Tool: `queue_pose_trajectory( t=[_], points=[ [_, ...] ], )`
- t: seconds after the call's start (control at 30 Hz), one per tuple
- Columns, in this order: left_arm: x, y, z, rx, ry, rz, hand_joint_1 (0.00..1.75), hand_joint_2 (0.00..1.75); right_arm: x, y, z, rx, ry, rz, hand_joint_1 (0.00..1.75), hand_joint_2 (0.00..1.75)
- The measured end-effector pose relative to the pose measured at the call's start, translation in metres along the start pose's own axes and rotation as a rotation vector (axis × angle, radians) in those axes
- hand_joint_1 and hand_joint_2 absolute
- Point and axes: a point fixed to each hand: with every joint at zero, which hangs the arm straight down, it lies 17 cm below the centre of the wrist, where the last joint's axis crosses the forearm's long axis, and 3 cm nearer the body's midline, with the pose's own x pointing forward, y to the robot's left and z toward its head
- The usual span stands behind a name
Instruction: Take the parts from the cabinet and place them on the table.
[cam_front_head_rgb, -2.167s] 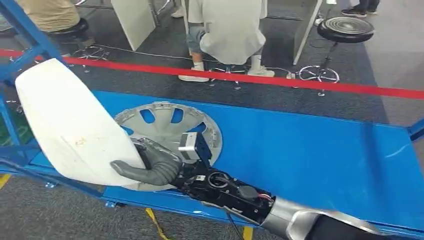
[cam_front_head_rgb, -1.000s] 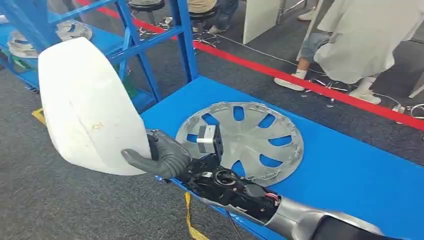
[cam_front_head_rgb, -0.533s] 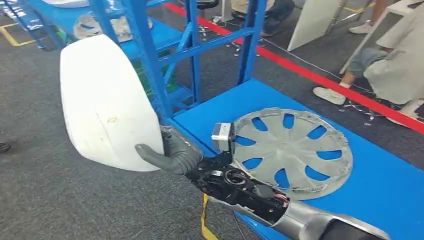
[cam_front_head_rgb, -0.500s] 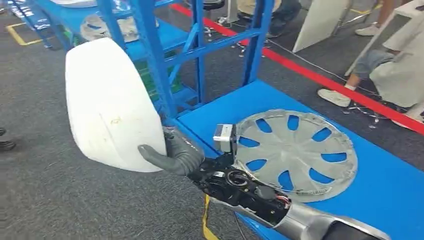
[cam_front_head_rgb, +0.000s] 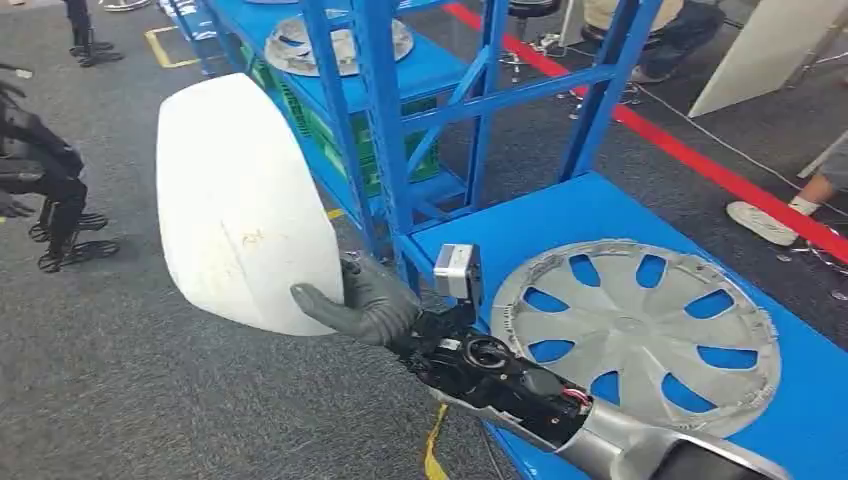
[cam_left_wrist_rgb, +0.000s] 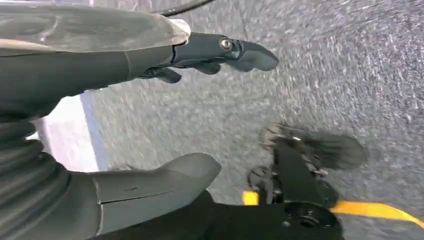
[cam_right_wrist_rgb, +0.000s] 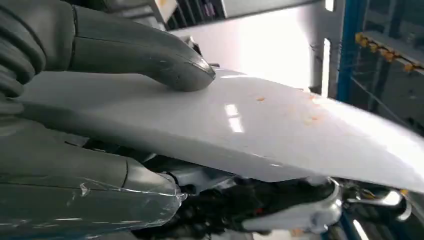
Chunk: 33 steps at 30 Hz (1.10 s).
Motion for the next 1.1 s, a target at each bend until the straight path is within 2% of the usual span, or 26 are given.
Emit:
queue_pose_trajectory(
  t=[0.57, 1.1],
  points=[
    [0.001, -0.008, 0.001, -0.019, -0.006, 0.005, 0.00, 1.75, 0.012, -0.024, 0.011, -0.047, -0.009, 0.035, 1.75, 1.75],
    [-0.006, -0.011, 0.002, -0.023, 0.000, 0.015, 0.00, 1.75, 0.016, -0.024, 0.011, -0.040, -0.023, 0.019, 1.75, 1.75]
  ],
)
